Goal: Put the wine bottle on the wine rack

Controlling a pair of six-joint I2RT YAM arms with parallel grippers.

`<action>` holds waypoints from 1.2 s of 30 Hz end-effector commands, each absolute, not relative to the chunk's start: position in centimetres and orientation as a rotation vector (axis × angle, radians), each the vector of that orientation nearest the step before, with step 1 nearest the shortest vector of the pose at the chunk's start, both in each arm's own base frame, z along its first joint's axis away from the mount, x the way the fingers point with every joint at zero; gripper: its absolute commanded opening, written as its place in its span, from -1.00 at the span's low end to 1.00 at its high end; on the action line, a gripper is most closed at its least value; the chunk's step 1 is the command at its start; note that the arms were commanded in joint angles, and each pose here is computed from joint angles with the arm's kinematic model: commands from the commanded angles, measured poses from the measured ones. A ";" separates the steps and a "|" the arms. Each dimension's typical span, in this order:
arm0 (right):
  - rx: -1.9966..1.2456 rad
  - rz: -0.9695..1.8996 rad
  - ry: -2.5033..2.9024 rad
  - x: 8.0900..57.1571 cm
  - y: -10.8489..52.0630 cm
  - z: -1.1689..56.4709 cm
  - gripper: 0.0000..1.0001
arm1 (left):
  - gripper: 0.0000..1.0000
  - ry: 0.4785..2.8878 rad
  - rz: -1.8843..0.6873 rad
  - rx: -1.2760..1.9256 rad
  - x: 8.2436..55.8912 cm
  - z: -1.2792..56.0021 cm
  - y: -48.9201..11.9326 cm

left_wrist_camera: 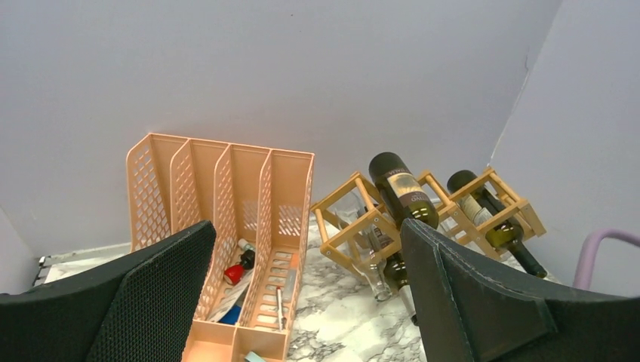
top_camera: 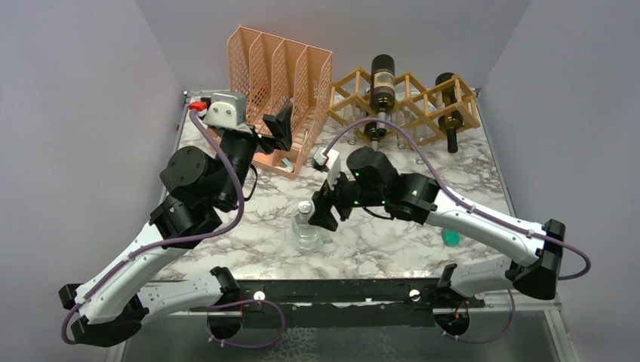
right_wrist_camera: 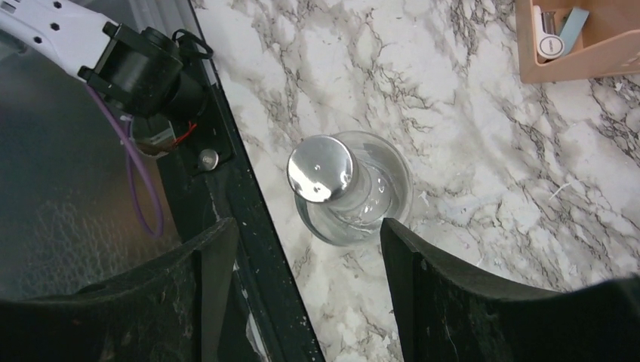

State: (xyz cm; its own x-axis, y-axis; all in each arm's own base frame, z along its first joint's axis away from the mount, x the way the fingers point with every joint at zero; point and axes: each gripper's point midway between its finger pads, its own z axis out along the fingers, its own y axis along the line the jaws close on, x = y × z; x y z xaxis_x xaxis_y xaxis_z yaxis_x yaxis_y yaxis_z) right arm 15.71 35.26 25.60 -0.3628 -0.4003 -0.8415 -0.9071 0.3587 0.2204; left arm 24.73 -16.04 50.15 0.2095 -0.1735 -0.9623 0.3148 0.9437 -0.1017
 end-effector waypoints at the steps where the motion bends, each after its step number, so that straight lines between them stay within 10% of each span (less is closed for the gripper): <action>1: -1.119 0.804 1.887 17.1 36.8 25.9 0.44 | 0.98 1.288 -0.363 0.071 24.4 51.6 -15.2; 20: -1.165 0.662 1.872 18.1 40.2 22.5 0.12 | 0.98 1.293 -0.394 0.079 24.2 51.4 -15.5; 27: -1.140 0.595 1.871 19.0 39.8 22.1 -0.64 | 0.98 1.301 -0.391 0.079 24.2 51.2 -15.5; 36: -0.784 0.371 1.855 23.8 37.0 25.0 -0.77 | 0.98 1.336 -0.396 0.105 24.7 50.9 -16.7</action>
